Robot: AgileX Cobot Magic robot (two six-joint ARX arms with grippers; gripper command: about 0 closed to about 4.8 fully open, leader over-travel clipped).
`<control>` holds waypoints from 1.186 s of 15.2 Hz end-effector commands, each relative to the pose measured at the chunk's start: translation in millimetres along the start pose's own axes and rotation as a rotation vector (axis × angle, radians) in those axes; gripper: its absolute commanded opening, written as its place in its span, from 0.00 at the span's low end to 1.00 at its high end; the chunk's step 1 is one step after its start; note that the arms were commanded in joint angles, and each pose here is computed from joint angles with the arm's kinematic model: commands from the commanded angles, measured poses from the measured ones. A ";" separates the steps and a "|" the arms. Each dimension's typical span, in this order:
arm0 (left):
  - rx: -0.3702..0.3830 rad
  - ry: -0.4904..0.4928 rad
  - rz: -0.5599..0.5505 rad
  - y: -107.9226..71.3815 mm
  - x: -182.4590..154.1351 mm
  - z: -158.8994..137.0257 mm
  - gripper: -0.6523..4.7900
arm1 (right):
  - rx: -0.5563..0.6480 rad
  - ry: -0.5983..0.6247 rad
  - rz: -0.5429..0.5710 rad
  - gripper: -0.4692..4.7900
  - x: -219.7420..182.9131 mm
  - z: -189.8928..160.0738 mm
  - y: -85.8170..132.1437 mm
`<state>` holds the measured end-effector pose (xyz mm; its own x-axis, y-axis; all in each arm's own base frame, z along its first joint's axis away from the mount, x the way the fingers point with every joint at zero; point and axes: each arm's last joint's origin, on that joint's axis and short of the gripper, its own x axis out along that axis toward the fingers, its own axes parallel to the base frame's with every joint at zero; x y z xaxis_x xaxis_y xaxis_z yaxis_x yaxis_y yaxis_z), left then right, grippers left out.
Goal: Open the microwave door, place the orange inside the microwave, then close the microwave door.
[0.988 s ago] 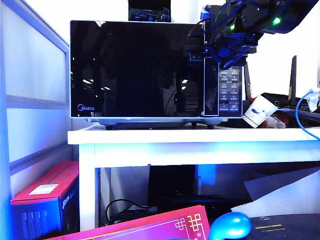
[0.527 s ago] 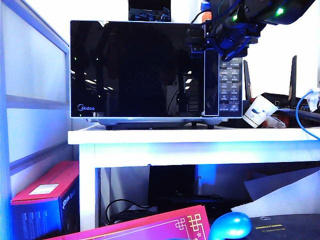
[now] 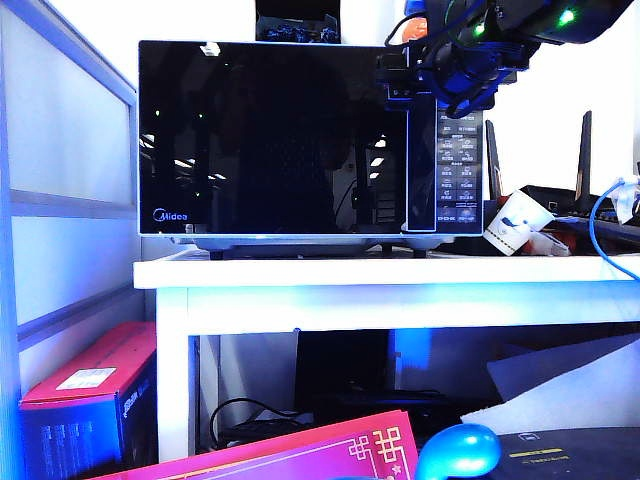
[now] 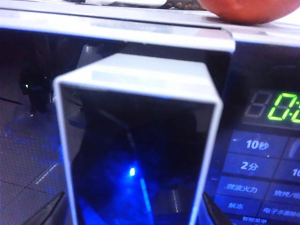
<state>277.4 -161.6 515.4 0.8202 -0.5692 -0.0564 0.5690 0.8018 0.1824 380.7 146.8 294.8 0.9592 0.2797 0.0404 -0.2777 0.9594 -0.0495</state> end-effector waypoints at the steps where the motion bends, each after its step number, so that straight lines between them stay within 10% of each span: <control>1: 0.019 -0.060 0.012 1.0 30.7 -8.4 0.11 | -0.004 -0.060 0.076 0.76 -2.6 12.2 6.3; 4: 0.019 -0.073 0.086 2.6 69.7 -29.0 0.11 | -0.003 -0.061 0.075 0.60 -2.8 12.5 6.3; 18: 0.017 -0.055 0.113 9.5 134.1 -83.4 0.11 | -0.002 -0.113 0.100 0.61 -24.9 48.9 2.7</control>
<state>396.2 -215.5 426.6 0.8722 -0.4892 0.0032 0.4793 0.8559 0.1943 363.7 140.3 311.9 0.9579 0.2857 -0.0264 -0.2868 0.9566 -0.0516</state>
